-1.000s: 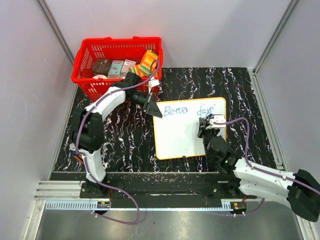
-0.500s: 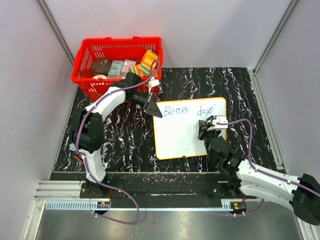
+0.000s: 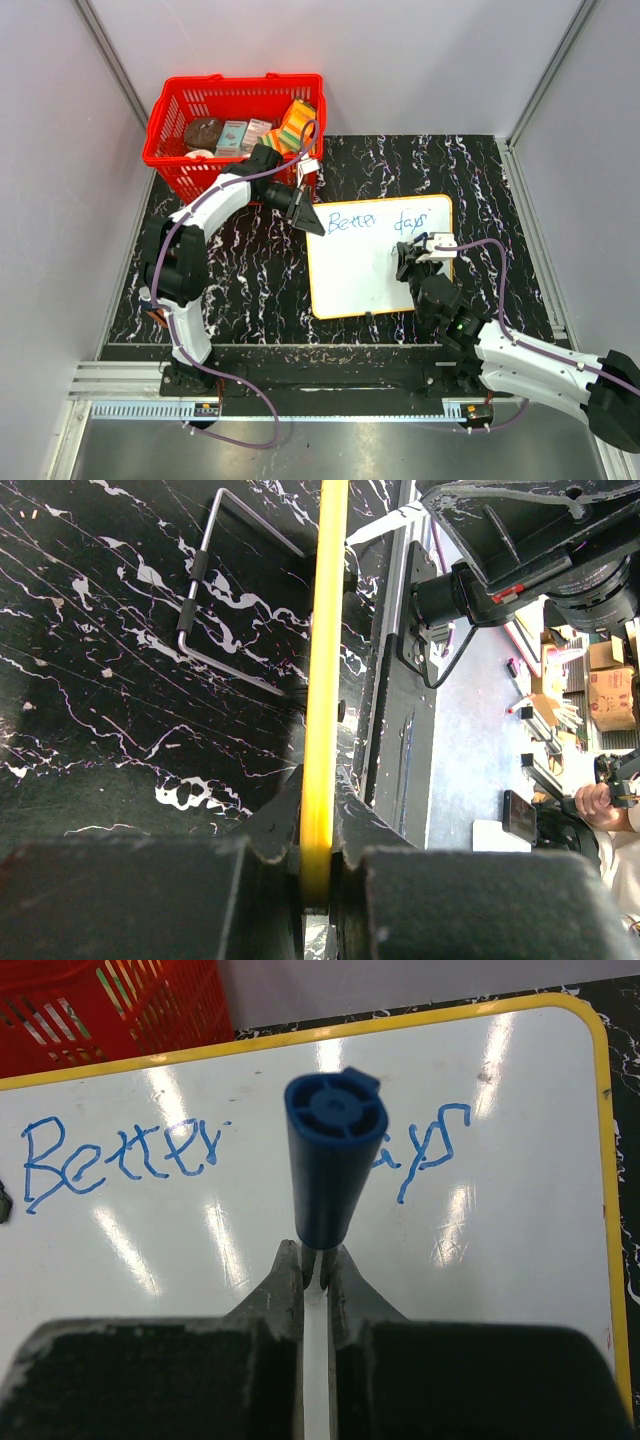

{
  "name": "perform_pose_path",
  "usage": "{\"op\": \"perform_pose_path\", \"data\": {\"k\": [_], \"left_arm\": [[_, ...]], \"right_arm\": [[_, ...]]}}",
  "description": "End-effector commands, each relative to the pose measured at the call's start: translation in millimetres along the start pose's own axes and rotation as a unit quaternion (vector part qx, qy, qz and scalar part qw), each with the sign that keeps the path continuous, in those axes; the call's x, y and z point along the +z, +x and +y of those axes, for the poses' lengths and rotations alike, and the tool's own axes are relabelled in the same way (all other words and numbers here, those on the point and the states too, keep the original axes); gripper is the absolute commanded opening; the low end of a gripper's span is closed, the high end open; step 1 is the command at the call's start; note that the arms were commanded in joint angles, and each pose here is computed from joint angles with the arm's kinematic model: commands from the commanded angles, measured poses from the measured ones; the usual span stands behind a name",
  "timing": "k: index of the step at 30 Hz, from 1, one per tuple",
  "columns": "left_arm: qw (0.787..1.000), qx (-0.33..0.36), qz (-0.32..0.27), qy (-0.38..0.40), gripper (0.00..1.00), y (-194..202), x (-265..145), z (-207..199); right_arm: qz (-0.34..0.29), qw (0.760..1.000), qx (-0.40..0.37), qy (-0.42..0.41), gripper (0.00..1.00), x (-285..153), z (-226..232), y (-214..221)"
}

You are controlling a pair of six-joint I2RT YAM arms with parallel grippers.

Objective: Write a sentence on the whiteboard

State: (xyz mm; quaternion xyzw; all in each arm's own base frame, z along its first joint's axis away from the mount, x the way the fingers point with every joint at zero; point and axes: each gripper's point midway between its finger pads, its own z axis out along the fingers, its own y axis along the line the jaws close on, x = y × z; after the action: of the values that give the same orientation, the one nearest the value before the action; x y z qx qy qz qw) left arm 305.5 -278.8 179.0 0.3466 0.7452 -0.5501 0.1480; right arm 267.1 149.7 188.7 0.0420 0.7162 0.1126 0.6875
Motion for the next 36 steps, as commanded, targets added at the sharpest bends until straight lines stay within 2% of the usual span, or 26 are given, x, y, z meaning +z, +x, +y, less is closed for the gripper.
{"op": "perform_pose_path", "data": {"k": [1,27,36], "left_arm": [[0.991,0.094,0.008,-0.097,0.00,-11.5,-8.6,24.6],[0.991,0.093,0.009,-0.095,0.00,-10.2,-8.0,25.0],[0.991,0.094,0.008,-0.096,0.00,-11.3,-8.2,24.6]], "right_arm": [[0.010,1.000,-0.010,0.015,0.00,0.3,-7.1,5.1],[-0.052,0.997,-0.025,0.042,0.00,15.6,-7.6,-40.6],[-0.033,0.998,-0.019,0.042,0.00,12.7,-12.8,-26.0]]}}
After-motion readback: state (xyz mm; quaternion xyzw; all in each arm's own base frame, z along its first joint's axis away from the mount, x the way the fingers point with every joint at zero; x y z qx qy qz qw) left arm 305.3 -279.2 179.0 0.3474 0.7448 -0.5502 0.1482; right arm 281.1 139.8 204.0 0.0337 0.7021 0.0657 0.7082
